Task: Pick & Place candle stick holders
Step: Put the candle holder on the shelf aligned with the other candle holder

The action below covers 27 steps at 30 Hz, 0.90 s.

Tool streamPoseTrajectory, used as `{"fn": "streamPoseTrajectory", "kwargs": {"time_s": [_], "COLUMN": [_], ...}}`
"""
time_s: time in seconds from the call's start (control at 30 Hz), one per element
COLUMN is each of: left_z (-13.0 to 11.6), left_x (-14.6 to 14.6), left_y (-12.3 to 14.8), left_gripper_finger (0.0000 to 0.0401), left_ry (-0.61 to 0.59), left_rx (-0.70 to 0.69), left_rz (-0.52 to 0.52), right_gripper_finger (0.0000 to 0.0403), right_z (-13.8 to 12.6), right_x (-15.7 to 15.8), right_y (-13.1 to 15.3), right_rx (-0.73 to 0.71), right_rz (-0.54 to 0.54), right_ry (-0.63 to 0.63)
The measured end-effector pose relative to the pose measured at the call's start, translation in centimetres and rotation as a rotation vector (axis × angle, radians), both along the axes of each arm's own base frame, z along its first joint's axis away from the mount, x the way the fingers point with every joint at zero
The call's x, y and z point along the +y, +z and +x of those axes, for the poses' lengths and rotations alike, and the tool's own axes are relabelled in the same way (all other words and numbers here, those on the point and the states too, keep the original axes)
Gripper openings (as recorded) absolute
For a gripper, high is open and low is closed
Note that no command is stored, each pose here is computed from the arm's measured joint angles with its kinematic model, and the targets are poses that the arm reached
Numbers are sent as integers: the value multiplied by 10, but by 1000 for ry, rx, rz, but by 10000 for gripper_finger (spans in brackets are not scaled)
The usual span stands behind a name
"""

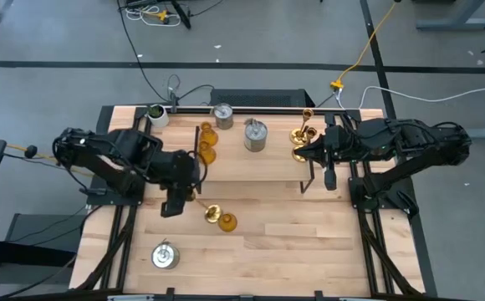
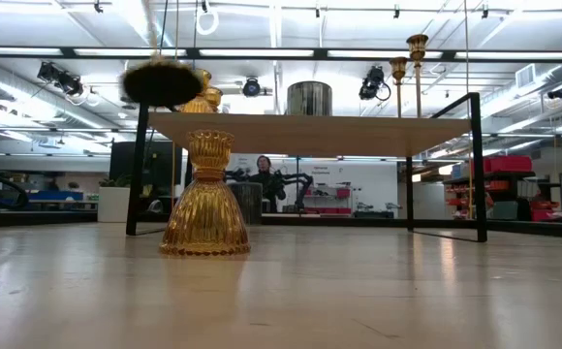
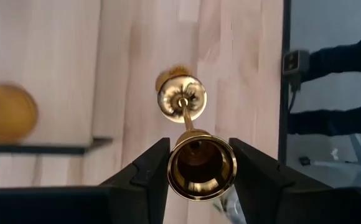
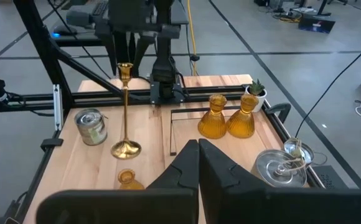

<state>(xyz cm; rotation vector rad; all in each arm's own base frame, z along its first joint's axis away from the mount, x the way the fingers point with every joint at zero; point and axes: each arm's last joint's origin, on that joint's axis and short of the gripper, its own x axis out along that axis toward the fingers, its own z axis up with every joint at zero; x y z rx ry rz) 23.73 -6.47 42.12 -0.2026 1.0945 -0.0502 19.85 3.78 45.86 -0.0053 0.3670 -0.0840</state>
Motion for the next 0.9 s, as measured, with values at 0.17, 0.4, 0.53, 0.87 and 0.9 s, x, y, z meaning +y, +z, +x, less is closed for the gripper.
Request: {"fn": "streamPoseTrajectory", "kwargs": {"time_s": [0.17, 0.4, 0.53, 0.87, 0.9], "left_z": [13, 33, 44, 56, 56], "left_x": [8, 12, 13, 12, 12], "left_y": [19, 29, 27, 25, 26], "left_gripper_finger": [155, 154, 155, 155, 155], "left_ry": [3, -23, -44, -34, -31], "left_rx": [-68, -109, -111, -154, -166], "left_rz": [45, 83, 109, 142, 144], "right_gripper_finger": [4, 15, 36, 134, 147], "right_z": [1, 13, 32, 92, 98], "right_x": [0, 5, 10, 25, 27], "right_y": [2, 6, 1, -39, -43], "right_rx": [-24, -90, -92, 37, 47], "right_rz": [6, 42, 49, 82, 84], "right_ry": [1, 56, 76, 90, 93]}}
